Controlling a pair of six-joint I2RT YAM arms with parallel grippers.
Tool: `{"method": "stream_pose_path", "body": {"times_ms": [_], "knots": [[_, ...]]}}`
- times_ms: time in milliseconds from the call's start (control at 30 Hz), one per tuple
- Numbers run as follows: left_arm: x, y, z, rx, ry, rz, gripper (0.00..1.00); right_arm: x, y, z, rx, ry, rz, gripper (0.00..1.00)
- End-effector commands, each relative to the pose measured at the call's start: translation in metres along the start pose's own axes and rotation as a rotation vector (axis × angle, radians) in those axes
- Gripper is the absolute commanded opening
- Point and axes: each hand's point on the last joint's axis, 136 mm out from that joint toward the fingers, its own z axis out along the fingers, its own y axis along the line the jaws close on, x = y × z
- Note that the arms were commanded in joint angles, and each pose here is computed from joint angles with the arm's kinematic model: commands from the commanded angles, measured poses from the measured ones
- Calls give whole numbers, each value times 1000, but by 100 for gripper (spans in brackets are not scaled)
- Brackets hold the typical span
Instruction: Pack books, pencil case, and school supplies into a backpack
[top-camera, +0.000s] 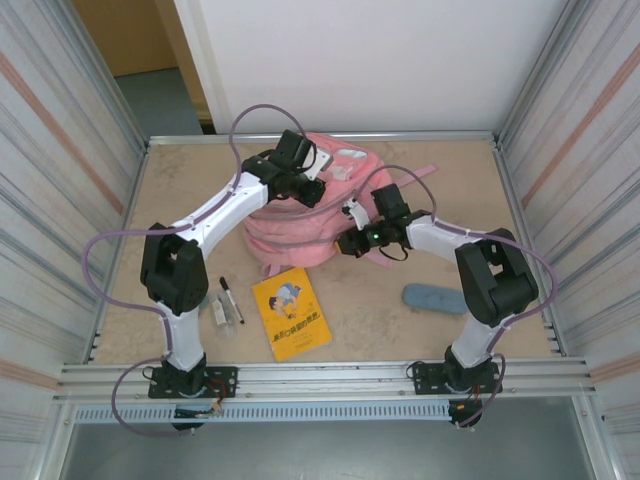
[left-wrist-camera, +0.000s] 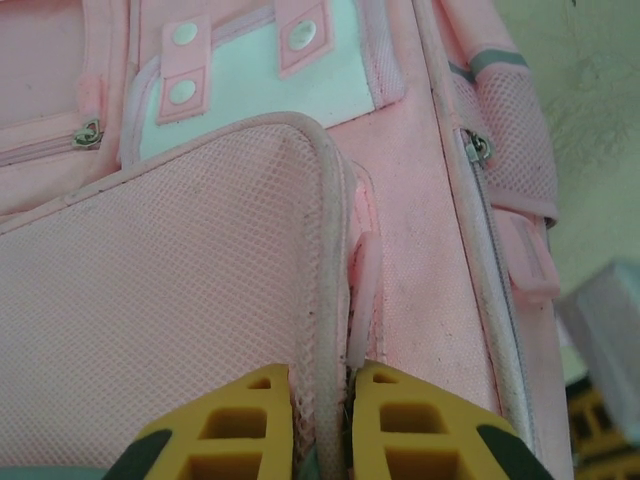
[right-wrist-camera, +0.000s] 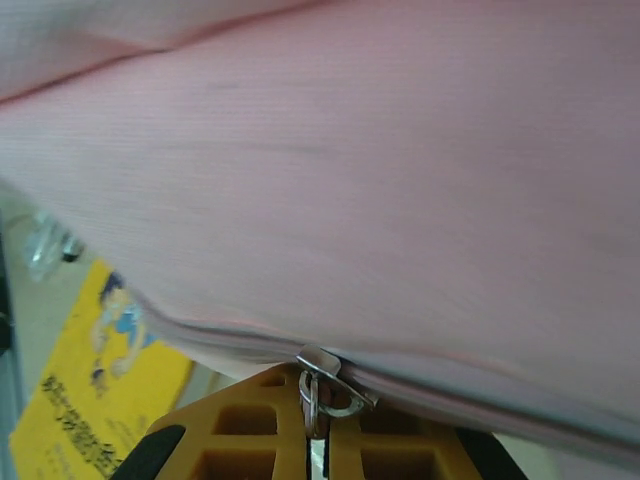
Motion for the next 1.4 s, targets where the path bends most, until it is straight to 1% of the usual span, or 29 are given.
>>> {"method": "stream_pose_path", "body": {"times_ms": [0, 133, 233, 267, 367, 400, 467, 533, 633, 700, 733, 800, 967, 1067, 1200, 1367], "knots": [[-50, -4, -16, 29, -188, -59, 0, -19, 40, 7, -138, -30, -13, 1], [-54, -2, -11, 26, -204, -67, 0, -24, 58, 16, -204, -42, 11, 1], [-53, 0, -14, 9, -202, -59, 0, -23, 58, 12, -192, -52, 35, 3], [-53, 2, -15, 1, -204, -51, 0, -21, 58, 9, -184, -53, 36, 6], [-49, 6, -16, -12, -197, -37, 0, -19, 43, -12, -103, -80, 72, 33], [-48, 7, -16, -10, -190, -41, 0, -18, 34, -24, -50, -101, 88, 39], [-49, 8, -21, -7, -194, -41, 0, -19, 10, -52, 75, -178, 130, 44], [-48, 7, -23, -5, -197, -30, 0, -19, -13, -81, 165, -251, 179, 46], [-50, 7, -25, 0, -199, -28, 0, -16, -37, -112, 201, -329, 241, 49], [-50, 6, -26, 8, -199, -30, 0, -13, -47, -118, 212, -335, 273, 50], [-51, 5, -27, 11, -202, -32, 0, -12, -51, -118, 227, -327, 277, 50], [-52, 5, -27, 15, -204, -37, 0, -14, -46, -110, 208, -303, 250, 50], [-52, 4, -28, 18, -198, -47, 0, -15, 7, -63, 108, -192, 39, 48], [-53, 4, -28, 18, -201, -54, 0, -11, 25, -43, 118, -161, -76, 49], [-50, 2, -29, 31, -197, -67, 0, -14, 28, -29, 146, -161, -130, 51], [-50, 0, -29, 44, -197, -83, 0, -21, 14, -18, 232, -173, -148, 49]]}}
